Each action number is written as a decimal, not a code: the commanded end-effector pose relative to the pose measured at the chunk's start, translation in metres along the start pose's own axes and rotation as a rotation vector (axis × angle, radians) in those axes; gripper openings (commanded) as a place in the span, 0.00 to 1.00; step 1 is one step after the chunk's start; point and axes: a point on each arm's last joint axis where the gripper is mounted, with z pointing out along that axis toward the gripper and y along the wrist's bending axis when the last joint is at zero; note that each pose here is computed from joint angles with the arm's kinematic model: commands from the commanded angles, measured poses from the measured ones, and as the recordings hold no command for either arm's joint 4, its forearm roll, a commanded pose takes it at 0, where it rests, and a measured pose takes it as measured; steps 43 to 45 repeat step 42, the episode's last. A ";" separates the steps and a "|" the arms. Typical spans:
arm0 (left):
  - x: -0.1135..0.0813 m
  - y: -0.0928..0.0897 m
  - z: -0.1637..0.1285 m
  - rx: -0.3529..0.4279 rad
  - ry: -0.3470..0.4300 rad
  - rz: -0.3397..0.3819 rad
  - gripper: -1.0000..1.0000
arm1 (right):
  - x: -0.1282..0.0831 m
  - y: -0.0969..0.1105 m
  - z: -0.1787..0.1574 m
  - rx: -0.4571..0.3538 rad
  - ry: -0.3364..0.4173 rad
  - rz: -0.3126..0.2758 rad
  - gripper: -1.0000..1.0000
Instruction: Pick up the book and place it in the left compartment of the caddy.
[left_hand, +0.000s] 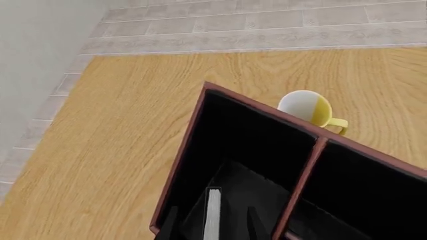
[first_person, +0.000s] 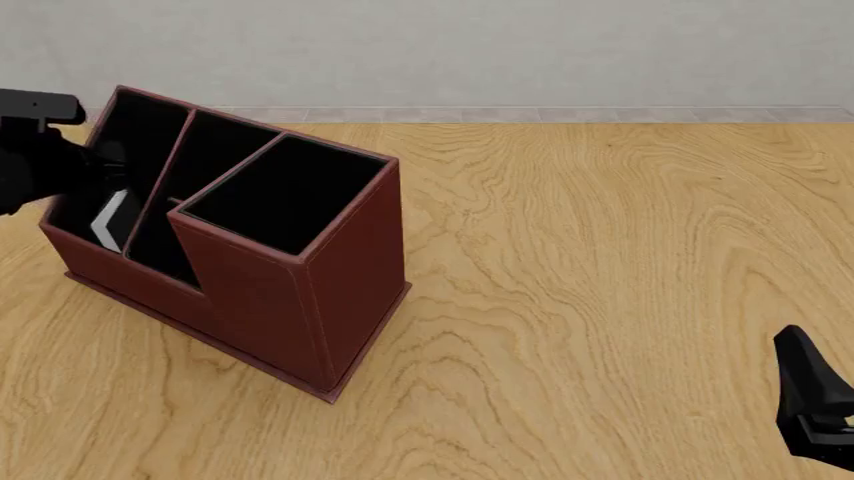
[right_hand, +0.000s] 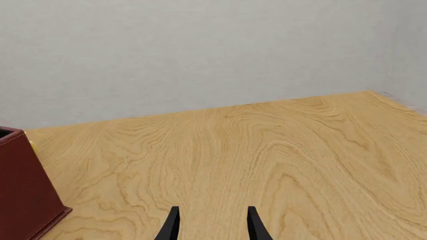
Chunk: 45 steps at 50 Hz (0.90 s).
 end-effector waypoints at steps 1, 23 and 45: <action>-0.009 0.001 -0.009 -0.001 -0.020 0.003 1.00 | 0.000 0.000 0.000 -0.001 0.001 0.000 1.00; -0.026 -0.001 -0.029 0.006 -0.057 0.014 1.00 | 0.000 0.000 0.000 0.001 -0.001 0.002 1.00; -0.051 -0.003 -0.058 0.013 -0.116 0.021 1.00 | 0.000 0.000 0.000 0.003 -0.002 0.005 1.00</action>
